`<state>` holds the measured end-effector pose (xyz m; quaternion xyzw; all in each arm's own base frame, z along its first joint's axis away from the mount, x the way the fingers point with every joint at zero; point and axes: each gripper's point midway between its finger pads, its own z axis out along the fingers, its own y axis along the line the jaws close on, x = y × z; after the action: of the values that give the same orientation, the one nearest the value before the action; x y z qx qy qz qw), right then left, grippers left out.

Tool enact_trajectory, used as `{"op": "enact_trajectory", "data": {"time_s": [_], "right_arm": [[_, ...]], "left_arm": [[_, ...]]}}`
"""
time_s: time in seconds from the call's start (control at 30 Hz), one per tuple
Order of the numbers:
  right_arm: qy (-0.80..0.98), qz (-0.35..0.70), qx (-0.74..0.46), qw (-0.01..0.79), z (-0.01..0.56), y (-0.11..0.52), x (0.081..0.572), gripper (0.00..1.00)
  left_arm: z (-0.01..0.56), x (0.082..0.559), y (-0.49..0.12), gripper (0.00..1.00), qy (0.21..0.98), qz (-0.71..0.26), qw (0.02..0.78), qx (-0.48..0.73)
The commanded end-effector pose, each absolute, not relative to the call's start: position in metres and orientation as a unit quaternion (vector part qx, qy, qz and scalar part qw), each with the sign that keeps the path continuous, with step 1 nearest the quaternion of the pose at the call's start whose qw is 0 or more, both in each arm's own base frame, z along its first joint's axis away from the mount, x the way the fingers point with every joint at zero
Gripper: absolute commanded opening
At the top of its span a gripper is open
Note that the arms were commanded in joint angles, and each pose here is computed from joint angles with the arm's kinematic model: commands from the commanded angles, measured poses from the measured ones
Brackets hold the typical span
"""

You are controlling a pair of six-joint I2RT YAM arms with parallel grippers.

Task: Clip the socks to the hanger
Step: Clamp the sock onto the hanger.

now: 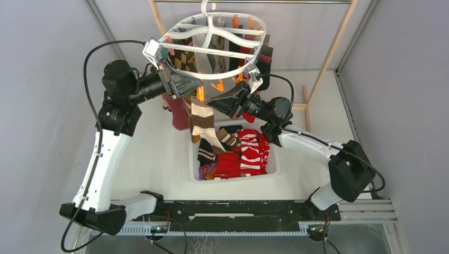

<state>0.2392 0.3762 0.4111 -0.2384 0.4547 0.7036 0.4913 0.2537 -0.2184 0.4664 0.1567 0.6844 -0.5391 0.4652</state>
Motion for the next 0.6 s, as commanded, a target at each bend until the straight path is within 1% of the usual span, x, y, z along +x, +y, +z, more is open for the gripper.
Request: {"op": "enact_trajectory", "data": {"time_s": [0.0,0.33,0.57], "right_arm": [[0.439,0.706,-0.236,0.504,0.426,0.370,0.232,0.00],[0.420,0.720,-0.222,0.506,0.437,0.364,0.231,0.00],[0.418,0.725,-0.192,0.512,0.442,0.363,0.239,0.00]], "left_arm": [[0.473,0.225,-0.223,0.02,0.665,-0.568,0.444,0.197],[0.470,0.226,-0.224,0.02,0.667,-0.567,0.442,0.197],[0.470,0.227,-0.224,0.02,0.666,-0.567,0.443,0.198]]}}
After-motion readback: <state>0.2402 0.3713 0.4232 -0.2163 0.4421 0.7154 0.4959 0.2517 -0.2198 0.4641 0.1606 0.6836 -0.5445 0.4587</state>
